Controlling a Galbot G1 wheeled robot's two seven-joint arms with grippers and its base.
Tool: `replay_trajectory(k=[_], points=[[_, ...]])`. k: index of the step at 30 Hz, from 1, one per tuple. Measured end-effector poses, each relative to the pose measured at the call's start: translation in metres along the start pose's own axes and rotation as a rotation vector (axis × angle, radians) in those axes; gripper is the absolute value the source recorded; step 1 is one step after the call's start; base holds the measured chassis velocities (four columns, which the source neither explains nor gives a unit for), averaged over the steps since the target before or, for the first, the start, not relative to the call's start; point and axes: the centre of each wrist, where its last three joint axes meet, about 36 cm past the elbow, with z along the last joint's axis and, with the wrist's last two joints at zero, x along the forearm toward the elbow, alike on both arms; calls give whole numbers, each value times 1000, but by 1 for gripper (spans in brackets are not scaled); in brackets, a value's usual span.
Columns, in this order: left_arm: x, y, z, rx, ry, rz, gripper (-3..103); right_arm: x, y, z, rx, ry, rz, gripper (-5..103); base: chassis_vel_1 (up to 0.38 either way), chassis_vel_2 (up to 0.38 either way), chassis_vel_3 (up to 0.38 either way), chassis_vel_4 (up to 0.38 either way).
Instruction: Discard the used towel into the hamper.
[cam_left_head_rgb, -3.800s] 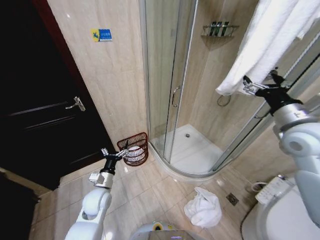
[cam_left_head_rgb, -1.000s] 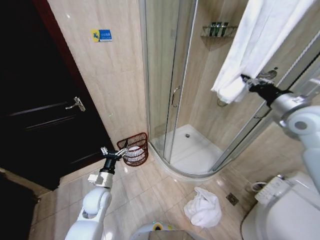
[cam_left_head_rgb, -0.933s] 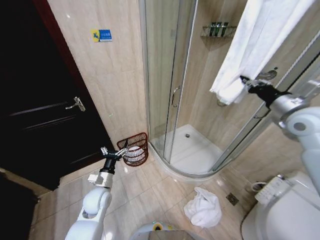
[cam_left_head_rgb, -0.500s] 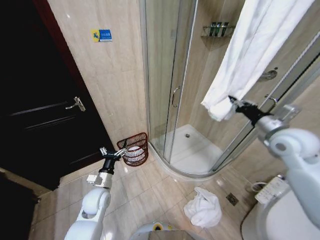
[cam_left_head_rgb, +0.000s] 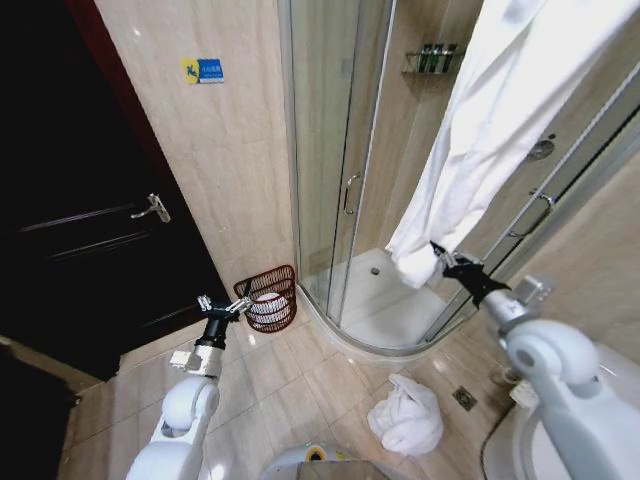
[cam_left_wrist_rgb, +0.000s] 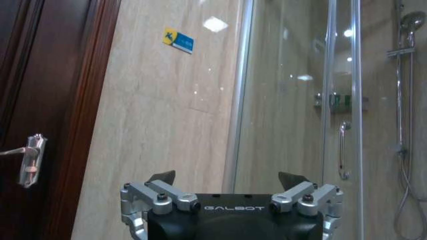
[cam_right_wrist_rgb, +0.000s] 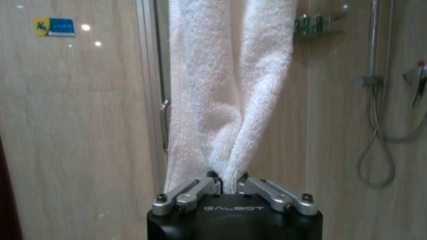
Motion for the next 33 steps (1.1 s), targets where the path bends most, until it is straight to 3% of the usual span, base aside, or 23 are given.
replay_trajectory(k=[6,13,22,33], points=[[0,1,0,2,-4,2,100,0,7,25,-44,40,18,8,0,0,0,0],[0,4,-1,2,-9,0,100,-6,-4,63,-58,92,106,8,0,0,0,0],[-1,2,-1,5,-14,4,100,3,10,48,-27,16,69,8,0,0,0,0],[-1,2,-2,4,-20,5,100,-1,7,40,-12,2,73,8,0,0,0,0]])
